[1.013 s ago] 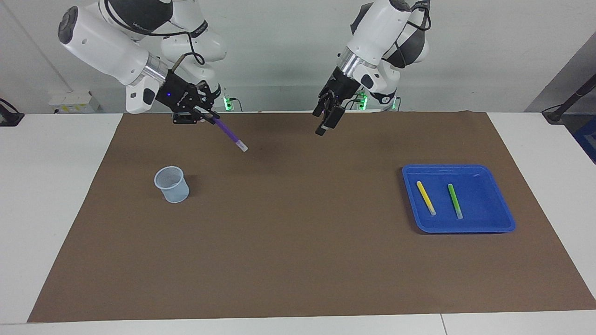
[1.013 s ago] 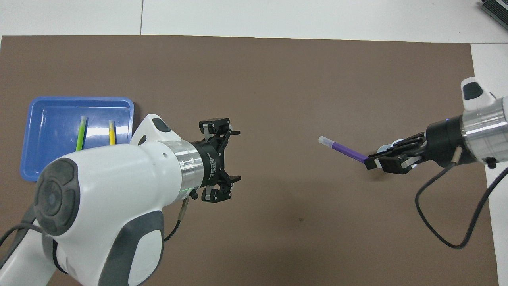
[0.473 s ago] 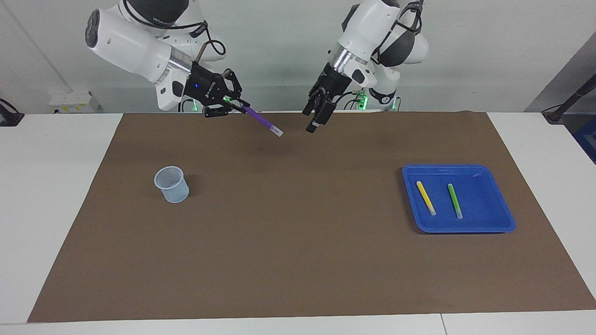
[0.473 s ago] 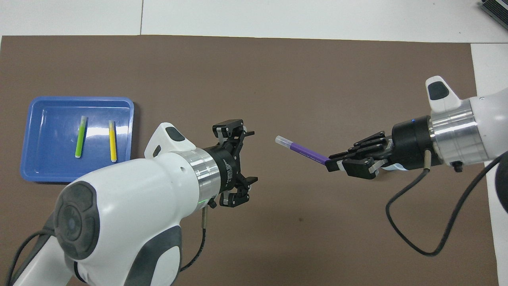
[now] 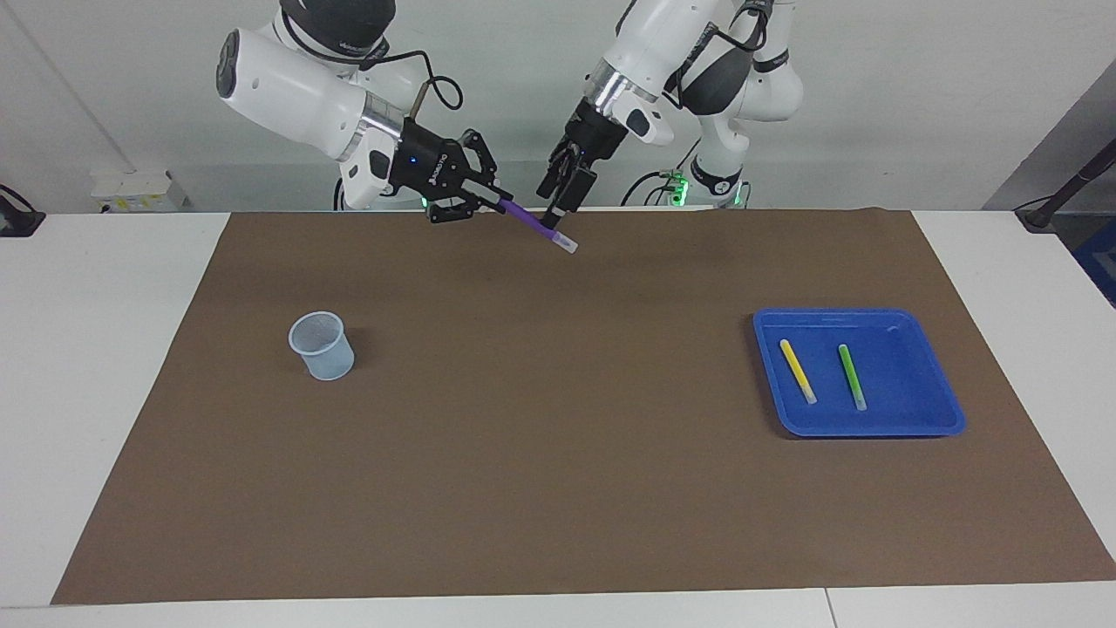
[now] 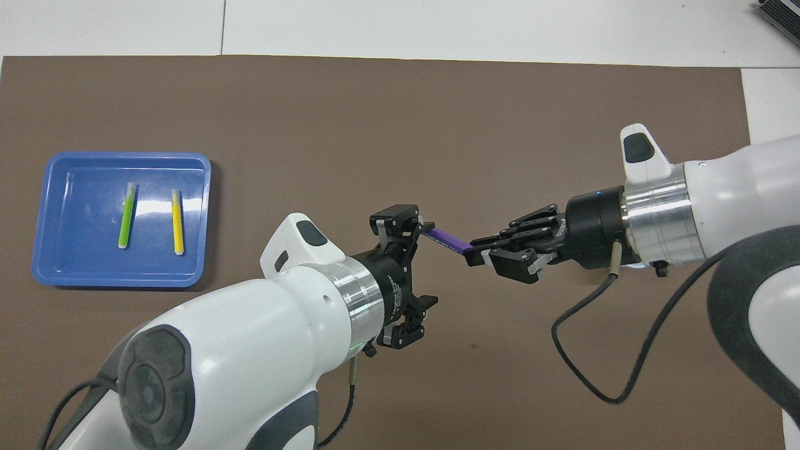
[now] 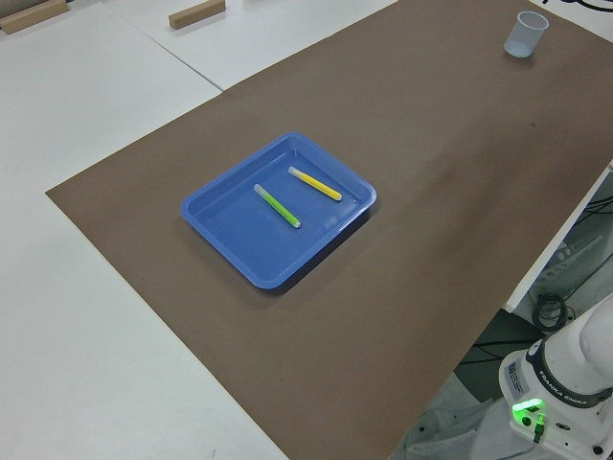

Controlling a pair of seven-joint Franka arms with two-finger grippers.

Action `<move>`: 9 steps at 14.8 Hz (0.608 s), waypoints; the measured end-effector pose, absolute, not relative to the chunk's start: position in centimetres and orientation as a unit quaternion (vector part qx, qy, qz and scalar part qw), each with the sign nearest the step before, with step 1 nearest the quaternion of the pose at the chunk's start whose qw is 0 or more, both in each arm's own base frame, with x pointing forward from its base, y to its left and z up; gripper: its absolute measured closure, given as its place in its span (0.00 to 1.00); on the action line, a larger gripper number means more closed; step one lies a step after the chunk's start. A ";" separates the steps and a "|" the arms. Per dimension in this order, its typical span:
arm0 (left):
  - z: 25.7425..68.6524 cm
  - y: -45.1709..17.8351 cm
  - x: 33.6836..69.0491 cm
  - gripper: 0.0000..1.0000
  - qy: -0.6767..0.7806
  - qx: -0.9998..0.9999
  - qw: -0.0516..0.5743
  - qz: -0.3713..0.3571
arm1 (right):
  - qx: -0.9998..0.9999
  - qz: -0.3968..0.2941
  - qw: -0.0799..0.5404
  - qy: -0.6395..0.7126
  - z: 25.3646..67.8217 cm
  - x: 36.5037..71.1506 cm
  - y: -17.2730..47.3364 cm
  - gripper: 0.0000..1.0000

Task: Right arm passes pens to left for tray arrangement
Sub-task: 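Close the left gripper on the purple pen and open the right gripper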

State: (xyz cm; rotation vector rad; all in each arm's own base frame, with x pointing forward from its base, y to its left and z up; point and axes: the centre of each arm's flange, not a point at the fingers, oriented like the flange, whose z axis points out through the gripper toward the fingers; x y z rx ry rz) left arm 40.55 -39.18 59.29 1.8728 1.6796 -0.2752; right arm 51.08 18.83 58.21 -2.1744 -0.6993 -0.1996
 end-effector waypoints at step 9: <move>59.4 -39.5 40.7 0.30 0.630 0.713 0.287 -0.112 | -0.859 -0.085 0.418 -0.285 58.3 50.5 20.8 0.81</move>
